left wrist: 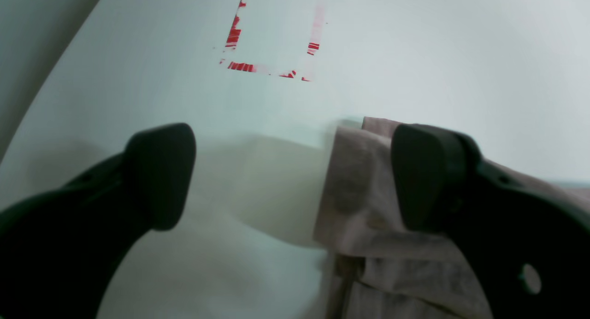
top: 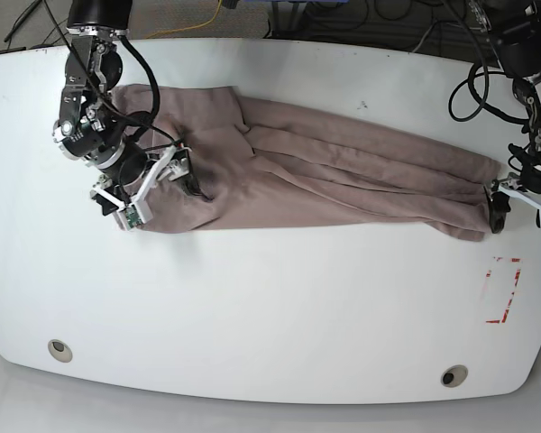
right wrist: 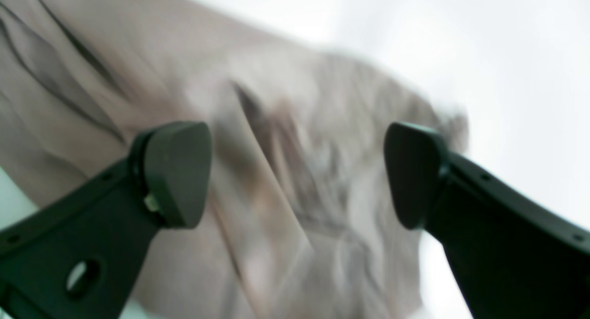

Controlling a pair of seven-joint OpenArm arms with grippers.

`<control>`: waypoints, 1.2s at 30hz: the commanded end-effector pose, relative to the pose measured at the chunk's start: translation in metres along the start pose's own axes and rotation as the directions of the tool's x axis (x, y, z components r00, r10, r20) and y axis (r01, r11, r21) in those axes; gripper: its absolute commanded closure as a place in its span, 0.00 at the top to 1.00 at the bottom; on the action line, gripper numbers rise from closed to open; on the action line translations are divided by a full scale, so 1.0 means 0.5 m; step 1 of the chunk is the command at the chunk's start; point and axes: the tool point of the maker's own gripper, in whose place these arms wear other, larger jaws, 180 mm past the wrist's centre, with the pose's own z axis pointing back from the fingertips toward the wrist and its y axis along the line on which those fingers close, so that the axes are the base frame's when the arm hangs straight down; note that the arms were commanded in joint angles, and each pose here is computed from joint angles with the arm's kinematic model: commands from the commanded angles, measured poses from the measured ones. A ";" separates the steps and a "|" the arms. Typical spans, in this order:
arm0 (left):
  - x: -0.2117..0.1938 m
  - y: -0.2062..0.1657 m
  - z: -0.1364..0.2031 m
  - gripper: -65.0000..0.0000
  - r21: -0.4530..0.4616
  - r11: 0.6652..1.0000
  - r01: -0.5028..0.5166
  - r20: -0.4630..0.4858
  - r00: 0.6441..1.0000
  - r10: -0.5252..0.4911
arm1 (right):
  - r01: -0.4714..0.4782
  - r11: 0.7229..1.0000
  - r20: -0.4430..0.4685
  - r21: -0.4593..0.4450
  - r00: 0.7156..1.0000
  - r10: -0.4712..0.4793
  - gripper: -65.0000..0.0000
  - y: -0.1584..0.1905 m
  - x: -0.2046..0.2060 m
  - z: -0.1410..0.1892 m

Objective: Layout the t-shirt on the table in an organized manner, then fold the t-shirt properly
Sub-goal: 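Pinch the collar end with the right gripper and pull it outward, then drag the held strip end with the left gripper toward the right gripper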

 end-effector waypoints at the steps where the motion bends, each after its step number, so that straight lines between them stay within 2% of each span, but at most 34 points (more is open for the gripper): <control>1: 0.049 0.016 0.001 1.00 0.006 1.000 0.012 0.063 0.998 -0.012 | 0.008 0.999 0.036 0.049 0.999 -0.009 0.86 0.010 0.000 -0.018; 3: 0.049 0.016 0.001 1.00 0.006 1.000 0.012 0.063 0.998 -0.012 | 0.027 0.997 0.034 0.075 0.999 -0.029 0.81 0.020 -0.015 -0.034; 5: 0.051 0.016 0.001 1.00 0.006 1.000 0.012 0.064 0.998 -0.013 | 0.045 0.994 0.032 0.102 0.998 -0.049 0.73 0.031 -0.028 -0.048; 8: 0.051 0.017 0.001 1.00 0.007 1.000 0.012 0.065 0.998 -0.012 | 0.065 0.990 0.034 0.128 0.997 -0.070 0.50 0.040 -0.042 -0.061; 12: 0.051 0.017 0.001 1.00 0.007 1.000 0.012 0.066 0.998 -0.012 | 0.092 0.985 0.033 0.144 0.995 -0.098 0.11 0.049 -0.052 -0.073; 13: 0.051 0.017 0.001 1.00 0.007 1.000 0.012 0.066 0.998 -0.012 | 0.092 0.985 0.028 0.143 0.995 -0.097 0.03 0.048 -0.056 -0.074; 14: 0.052 0.018 0.002 1.00 0.008 1.000 0.011 0.067 0.998 -0.012 | 0.097 0.985 0.022 0.144 0.995 -0.102 0.00 0.048 -0.060 -0.075; 18: 0.052 0.017 0.001 1.00 0.007 1.000 0.007 0.069 0.998 -0.008 | 0.106 0.984 0.009 0.144 0.994 -0.109 0.03 0.048 -0.069 -0.079; 27: 0.040 -0.007 -0.006 1.00 -0.011 1.000 -0.012 0.063 0.998 0.013 | 0.166 0.975 -0.062 0.145 0.985 -0.158 0.00 0.035 -0.118 -0.105; 33: 0.007 -0.071 -0.018 1.00 -0.114 0.993 0.006 -0.005 1.000 -0.006 | 0.160 0.977 -0.058 0.139 0.987 -0.153 0.00 0.025 -0.121 -0.102; 36: 0.010 -0.091 -0.027 1.00 -0.129 0.992 -0.012 -0.007 1.000 0.012 | 0.159 0.978 -0.057 0.138 0.987 -0.153 0.00 0.025 -0.122 -0.102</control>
